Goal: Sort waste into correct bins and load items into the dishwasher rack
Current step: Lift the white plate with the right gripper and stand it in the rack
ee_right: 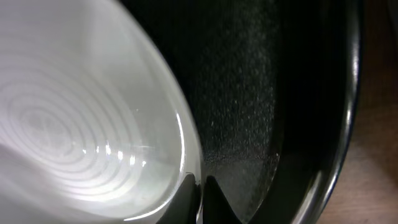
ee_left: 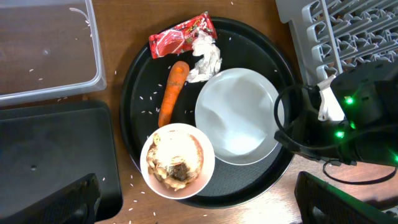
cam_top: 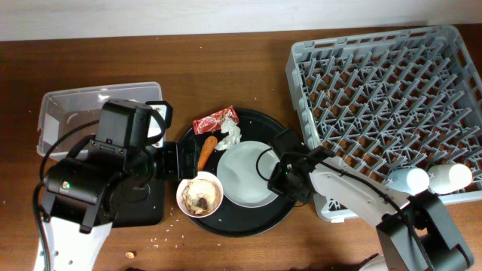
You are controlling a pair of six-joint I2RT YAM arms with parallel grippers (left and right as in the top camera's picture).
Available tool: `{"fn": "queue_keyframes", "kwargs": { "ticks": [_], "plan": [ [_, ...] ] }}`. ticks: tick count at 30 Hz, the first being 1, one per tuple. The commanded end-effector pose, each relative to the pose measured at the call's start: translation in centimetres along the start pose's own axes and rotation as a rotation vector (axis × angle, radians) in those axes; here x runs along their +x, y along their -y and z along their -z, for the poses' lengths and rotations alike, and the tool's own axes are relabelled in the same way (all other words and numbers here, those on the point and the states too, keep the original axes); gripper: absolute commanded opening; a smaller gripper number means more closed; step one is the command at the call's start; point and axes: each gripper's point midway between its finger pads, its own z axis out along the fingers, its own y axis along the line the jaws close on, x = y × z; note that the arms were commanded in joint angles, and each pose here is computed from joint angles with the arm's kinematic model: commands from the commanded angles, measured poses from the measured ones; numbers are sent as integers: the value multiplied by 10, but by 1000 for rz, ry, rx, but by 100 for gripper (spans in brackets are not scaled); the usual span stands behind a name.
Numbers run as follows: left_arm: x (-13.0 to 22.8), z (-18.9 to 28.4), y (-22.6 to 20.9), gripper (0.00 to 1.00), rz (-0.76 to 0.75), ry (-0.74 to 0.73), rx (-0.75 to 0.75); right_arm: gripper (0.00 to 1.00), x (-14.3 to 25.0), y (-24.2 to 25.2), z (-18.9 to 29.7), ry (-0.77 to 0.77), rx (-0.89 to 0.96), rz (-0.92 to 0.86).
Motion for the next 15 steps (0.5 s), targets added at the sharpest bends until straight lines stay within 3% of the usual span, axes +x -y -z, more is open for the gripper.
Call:
{"fn": "queue_keyframes", "kwargs": {
  "ticks": [1, 6, 7, 9, 10, 13, 15],
  "plan": [
    [-2, 2, 1, 99, 0, 10, 0, 4, -14, -2, 22, 85, 37, 117],
    [-2, 2, 1, 99, 0, 10, 0, 4, -52, -15, 96, 284, 93, 226],
    [-2, 2, 1, 99, 0, 10, 0, 4, -69, -26, 129, 379, 101, 307],
    [-2, 2, 1, 99, 0, 10, 0, 4, -101, -23, 190, 565, 182, 290],
    [-2, 2, 1, 99, 0, 10, 0, 4, -128, -17, 238, 700, 243, 285],
    [-2, 2, 1, 99, 0, 10, 0, 4, -178, 39, 313, 951, 545, 188],
    [-2, 2, 1, 99, 0, 10, 0, 4, -210, 75, 332, 976, 701, 168]
  ]
}}
